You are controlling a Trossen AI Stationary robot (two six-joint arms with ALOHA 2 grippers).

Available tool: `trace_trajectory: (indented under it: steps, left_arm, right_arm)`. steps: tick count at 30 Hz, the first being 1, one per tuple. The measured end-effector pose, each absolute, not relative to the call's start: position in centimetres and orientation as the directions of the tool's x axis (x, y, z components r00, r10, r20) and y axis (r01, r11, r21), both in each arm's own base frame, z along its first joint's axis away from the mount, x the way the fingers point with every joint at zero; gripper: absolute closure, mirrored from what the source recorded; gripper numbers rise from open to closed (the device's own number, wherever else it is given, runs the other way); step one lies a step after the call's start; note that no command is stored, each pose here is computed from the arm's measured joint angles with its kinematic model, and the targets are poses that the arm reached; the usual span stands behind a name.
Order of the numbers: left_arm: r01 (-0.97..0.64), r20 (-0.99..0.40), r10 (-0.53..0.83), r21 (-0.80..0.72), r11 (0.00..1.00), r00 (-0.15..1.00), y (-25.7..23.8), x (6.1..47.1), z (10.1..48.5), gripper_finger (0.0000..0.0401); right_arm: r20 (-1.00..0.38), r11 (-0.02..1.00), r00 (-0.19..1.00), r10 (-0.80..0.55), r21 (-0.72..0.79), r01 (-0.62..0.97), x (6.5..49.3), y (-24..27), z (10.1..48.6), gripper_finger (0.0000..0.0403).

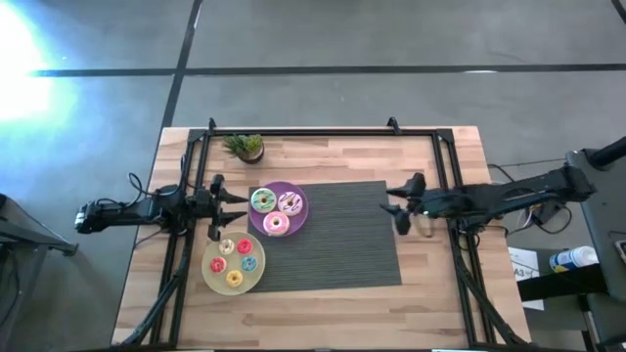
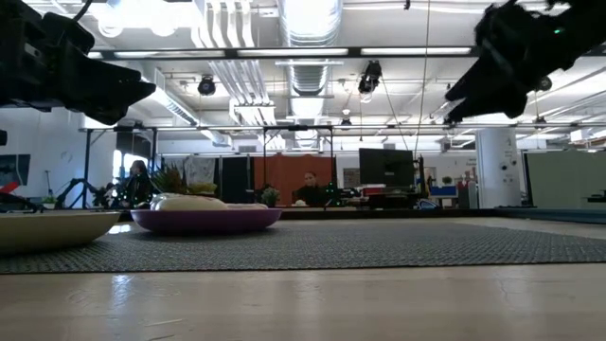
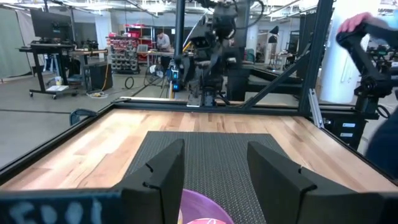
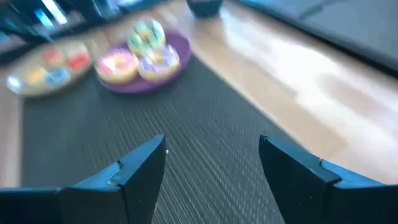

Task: Pick & Place donuts
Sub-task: Return to Home Position

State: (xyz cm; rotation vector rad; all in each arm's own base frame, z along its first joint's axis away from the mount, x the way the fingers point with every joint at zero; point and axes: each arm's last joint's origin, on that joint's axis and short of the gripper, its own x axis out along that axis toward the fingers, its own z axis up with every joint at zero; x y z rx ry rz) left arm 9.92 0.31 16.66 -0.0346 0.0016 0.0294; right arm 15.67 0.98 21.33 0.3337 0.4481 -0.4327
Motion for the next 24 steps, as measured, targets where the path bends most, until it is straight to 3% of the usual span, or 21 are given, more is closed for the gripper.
trace_trajectory:
  steps: [7,13,17,24]
  left_arm:
    - [-0.029,-0.002,0.029,-0.035,0.999,1.0,0.3,9.9,16.7,0.0252]
    - [-0.03,-0.002,0.03,-0.035,0.999,1.0,0.3,9.9,16.7,0.0252]
    - [-0.03,-0.002,0.03,-0.035,0.999,1.0,0.3,9.9,16.7,0.0252]
    - [-0.03,-0.002,0.03,-0.035,0.999,1.0,0.3,9.9,16.7,0.0252]
  right_arm:
    - [-0.262,0.897,0.915,-0.307,0.24,0.37,12.1,0.5,21.5,0.0151]
    - [-0.054,0.962,0.985,-0.161,0.217,0.169,10.7,0.7,19.7,0.0158]
    - [0.006,0.981,0.997,-0.078,0.181,0.076,10.2,0.8,18.3,0.0158]
    - [0.09,0.994,0.994,-0.064,0.097,0.055,9.7,0.8,17.5,0.015]
